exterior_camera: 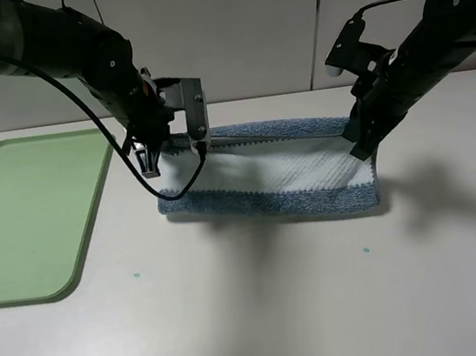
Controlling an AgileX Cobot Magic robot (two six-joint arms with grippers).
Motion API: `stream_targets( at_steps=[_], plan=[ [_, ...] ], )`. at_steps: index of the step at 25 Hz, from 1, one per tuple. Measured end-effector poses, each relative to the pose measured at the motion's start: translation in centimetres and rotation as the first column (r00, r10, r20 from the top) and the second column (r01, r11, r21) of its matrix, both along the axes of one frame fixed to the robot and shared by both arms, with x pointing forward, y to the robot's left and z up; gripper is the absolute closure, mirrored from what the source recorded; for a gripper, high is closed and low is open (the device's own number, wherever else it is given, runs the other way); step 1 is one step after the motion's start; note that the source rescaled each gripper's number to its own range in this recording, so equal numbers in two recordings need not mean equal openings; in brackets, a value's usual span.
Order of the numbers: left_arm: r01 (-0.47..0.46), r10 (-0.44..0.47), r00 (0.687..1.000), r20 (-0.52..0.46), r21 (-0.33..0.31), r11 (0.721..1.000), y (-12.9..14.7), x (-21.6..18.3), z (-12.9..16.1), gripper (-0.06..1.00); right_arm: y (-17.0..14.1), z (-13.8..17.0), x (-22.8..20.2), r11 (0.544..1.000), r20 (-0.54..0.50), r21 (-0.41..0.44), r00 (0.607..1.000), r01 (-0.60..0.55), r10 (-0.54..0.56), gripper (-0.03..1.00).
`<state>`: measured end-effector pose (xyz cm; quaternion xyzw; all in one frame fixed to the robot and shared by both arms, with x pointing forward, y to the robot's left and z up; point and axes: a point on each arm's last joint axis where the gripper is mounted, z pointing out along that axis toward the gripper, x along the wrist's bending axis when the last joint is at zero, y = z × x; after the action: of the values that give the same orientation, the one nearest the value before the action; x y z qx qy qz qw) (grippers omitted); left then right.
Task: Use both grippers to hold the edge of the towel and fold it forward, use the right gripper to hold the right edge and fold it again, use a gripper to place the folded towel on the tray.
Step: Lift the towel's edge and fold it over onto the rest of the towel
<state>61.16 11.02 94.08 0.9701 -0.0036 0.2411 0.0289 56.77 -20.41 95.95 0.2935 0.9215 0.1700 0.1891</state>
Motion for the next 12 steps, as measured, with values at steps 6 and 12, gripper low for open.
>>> stream_targets(
  at_steps=[6, 12],
  plan=[
    [0.016, -0.016, 1.0, 0.011, -0.003, 1.0, -0.14, 0.08, 0.09, 0.94, -0.31, 0.01, 0.1, 1.0, 0.0, 0.006, 1.0, 0.013, -0.013, 0.97],
    [0.017, -0.017, 1.0, 0.013, -0.005, 1.0, -0.16, 0.09, 0.1, 0.94, -0.31, 0.02, 0.12, 1.0, 0.001, 0.007, 1.0, 0.014, -0.014, 0.97]
  ],
)
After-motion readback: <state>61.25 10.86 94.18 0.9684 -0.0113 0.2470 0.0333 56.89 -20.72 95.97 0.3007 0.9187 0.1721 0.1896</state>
